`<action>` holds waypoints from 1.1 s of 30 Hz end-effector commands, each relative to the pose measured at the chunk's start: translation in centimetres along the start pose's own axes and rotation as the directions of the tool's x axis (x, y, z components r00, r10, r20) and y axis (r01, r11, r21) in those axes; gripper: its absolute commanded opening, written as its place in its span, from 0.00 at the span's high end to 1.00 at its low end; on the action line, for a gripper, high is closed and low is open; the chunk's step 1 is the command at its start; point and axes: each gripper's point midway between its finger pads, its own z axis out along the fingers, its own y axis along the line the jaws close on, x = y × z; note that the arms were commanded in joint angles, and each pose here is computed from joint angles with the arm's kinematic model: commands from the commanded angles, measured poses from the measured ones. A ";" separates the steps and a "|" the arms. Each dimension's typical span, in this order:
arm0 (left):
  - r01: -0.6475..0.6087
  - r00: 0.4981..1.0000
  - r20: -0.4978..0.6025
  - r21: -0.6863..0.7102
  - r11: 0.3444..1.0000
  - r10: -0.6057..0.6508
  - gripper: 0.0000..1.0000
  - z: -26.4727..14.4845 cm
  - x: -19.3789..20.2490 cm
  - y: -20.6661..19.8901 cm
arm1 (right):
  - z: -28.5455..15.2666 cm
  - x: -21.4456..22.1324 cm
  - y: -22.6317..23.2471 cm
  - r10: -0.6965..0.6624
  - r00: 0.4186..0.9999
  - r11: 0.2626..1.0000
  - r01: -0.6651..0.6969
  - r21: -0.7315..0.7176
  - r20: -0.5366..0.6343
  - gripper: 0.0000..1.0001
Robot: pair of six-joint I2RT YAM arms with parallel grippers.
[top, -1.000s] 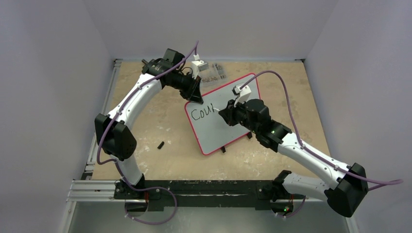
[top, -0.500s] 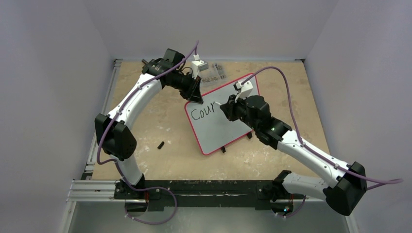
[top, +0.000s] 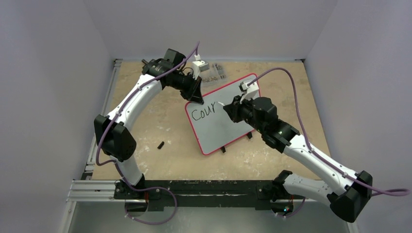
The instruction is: Write a sentence on the whiteboard
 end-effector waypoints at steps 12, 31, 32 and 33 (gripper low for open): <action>-0.075 0.997 -0.021 -0.165 0.983 0.072 1.00 -1.0 0.7 0.9 | -2.8 -1.6 0.4 0.003 0.998 0.999 0.000 -0.040 0.064 1.00; -0.114 0.993 -0.002 -0.120 0.986 0.115 1.00 -1.1 1.3 -0.2 | -3.0 -1.8 -0.4 -0.027 0.997 1.000 0.027 -0.004 0.079 1.00; -0.112 0.994 0.000 -0.116 0.987 0.113 1.00 -1.1 1.3 -0.3 | -2.9 -2.0 -0.3 -0.029 0.996 1.000 0.029 -0.006 0.083 1.00; -0.112 0.994 0.002 -0.114 0.987 0.113 1.00 -1.1 1.2 -0.4 | -2.8 -2.1 -0.2 -0.031 0.996 0.999 0.031 -0.008 0.086 1.00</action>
